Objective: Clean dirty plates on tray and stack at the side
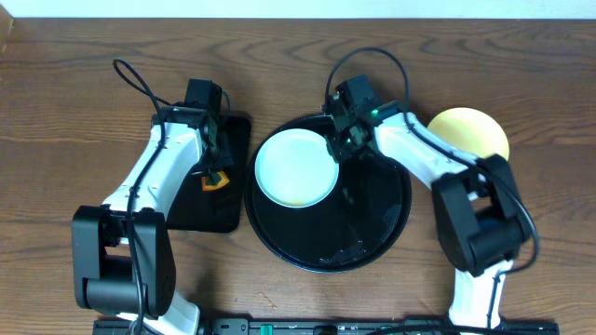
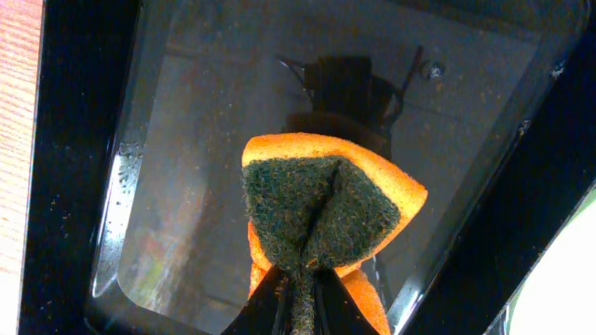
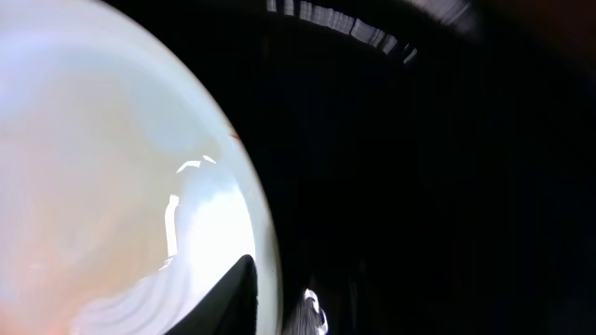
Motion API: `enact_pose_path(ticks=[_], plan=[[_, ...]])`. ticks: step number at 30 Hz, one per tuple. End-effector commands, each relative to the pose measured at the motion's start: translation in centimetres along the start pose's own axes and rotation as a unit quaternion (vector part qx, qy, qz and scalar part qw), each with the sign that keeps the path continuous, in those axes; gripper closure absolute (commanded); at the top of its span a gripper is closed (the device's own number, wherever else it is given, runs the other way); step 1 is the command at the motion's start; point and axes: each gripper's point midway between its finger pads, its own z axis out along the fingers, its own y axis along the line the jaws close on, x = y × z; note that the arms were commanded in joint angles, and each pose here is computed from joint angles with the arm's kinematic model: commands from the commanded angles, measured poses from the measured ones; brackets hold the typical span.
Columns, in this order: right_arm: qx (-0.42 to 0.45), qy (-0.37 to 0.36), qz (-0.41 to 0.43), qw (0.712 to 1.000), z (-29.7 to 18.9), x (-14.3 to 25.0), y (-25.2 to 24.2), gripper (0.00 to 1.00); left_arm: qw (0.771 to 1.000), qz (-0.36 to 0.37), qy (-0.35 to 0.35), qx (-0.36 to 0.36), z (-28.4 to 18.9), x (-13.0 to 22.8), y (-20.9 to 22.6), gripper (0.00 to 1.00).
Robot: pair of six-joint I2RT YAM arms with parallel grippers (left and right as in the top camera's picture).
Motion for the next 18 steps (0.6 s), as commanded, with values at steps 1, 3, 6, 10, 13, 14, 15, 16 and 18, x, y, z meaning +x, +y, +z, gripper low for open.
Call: enact_pose_path(ticks=[1, 3, 6, 10, 13, 14, 15, 16, 18], plan=[[-0.045, 0.010, -0.012, 0.999, 1.0, 0.3, 1.7, 0.73, 1.000, 0.000, -0.004, 0.001, -0.3, 0.0, 0.2, 0.91], [-0.058, 0.017, -0.010, 0.998, 1.5, 0.7, 2.1, 0.76, 1.000, 0.000, -0.004, 0.001, -0.3, 0.0, 0.2, 0.91], [-0.083, 0.021, -0.012, 0.996, 1.6, 0.9, 3.1, 0.90, 1.000, 0.000, -0.004, 0.001, -0.3, 0.0, 0.2, 0.91], [-0.085, 0.028, -0.013, 0.996, 1.6, 1.2, 3.4, 0.99, 1.000, 0.000, -0.004, 0.001, -0.3, 0.0, 0.2, 0.91], [-0.084, 0.037, -0.007, 0.996, 1.5, 1.7, 3.4, 0.99, 1.000, 0.000, -0.004, 0.001, -0.3, 0.0, 0.2, 0.91], [-0.084, 0.040, 0.001, 0.996, 1.5, 1.8, 3.4, 0.99, 1.000, 0.000, -0.004, 0.001, -0.3, 0.0, 0.2, 0.91], [-0.085, 0.042, 0.006, 0.995, 1.5, 1.8, 3.3, 0.99, 1.000, 0.000, -0.005, 0.001, -0.3, 0.0, 0.2, 0.91], [-0.089, 0.043, 0.009, 0.995, 1.4, 1.9, 3.4, 0.99, 1.000, 0.000, -0.004, 0.001, -0.3, 0.0, 0.2, 0.91], [-0.113, 0.043, 0.013, 0.993, 1.0, 1.8, 3.9, 0.99, 1.000, 0.000, -0.005, 0.001, -0.3, 0.0, 0.2, 0.91]])
